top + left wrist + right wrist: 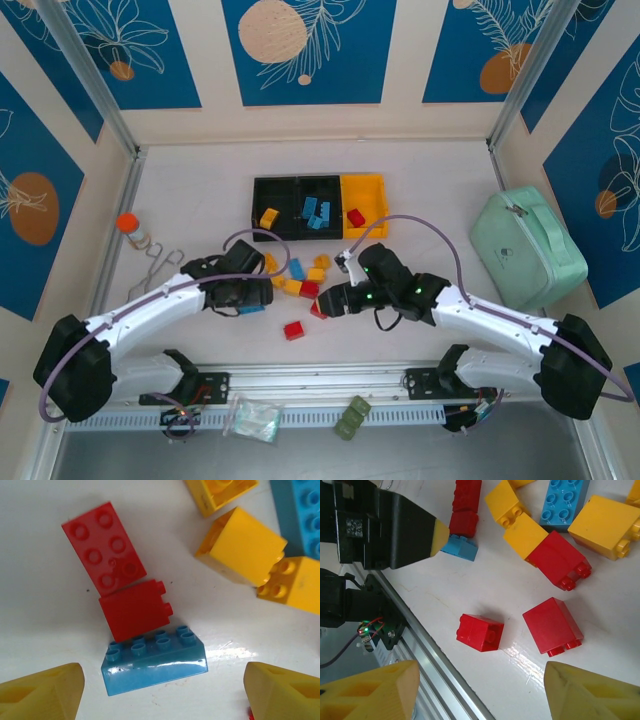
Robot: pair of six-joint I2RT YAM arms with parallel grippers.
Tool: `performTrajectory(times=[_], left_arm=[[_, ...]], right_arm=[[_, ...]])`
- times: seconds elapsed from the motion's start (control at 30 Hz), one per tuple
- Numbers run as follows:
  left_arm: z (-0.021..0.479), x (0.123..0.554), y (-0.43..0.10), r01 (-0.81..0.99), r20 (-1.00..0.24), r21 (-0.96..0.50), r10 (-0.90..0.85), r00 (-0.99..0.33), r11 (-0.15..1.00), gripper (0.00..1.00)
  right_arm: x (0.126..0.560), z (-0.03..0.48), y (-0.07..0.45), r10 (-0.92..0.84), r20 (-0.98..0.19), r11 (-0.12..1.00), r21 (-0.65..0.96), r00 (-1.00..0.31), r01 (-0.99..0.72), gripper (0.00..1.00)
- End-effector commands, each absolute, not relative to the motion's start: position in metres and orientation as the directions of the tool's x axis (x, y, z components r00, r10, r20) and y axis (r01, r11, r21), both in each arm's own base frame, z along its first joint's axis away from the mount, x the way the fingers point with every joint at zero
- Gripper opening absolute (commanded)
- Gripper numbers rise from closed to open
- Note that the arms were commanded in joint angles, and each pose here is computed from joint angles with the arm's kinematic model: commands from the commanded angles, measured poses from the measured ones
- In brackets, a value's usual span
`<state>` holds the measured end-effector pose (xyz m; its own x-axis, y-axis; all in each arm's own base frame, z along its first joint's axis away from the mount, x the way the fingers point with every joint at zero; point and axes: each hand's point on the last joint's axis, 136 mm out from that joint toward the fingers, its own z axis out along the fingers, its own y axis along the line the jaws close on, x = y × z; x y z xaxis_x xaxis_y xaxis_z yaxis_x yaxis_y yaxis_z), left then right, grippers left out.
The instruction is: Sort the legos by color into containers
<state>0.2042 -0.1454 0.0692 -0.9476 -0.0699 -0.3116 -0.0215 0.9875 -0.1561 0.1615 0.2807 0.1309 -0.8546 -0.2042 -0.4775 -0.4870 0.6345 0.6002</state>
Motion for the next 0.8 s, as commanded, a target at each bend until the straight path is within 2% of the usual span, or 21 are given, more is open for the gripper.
performTrajectory(times=[0.0, 0.33, 0.57, 0.63, 0.77], left_arm=[[0.061, 0.201, -0.150, -0.065, -0.291, -0.196, -0.121, -0.949, 0.978, 0.84], [0.029, 0.199, -0.151, -0.079, -0.245, -0.136, -0.111, -0.963, 0.988, 0.82], [0.032, 0.199, -0.150, -0.070, -0.235, -0.113, -0.095, -0.967, 0.991, 0.60], [0.039, 0.199, -0.151, -0.064, -0.243, -0.121, -0.092, -0.966, 0.991, 0.56], [0.060, 0.202, -0.154, -0.047, -0.277, -0.149, -0.087, -0.957, 0.988, 0.55]], right_arm=[[0.165, 0.140, 0.289, -0.203, -0.504, 0.618, 0.600, -0.840, -0.509, 0.66], [0.165, 0.132, 0.290, -0.208, -0.483, 0.635, 0.595, -0.851, -0.493, 0.65], [0.167, 0.133, 0.291, -0.208, -0.484, 0.637, 0.592, -0.850, -0.493, 0.65], [0.168, 0.133, 0.290, -0.205, -0.487, 0.640, 0.590, -0.849, -0.492, 0.65], [0.170, 0.136, 0.286, -0.186, -0.494, 0.640, 0.595, -0.849, -0.486, 0.65]])
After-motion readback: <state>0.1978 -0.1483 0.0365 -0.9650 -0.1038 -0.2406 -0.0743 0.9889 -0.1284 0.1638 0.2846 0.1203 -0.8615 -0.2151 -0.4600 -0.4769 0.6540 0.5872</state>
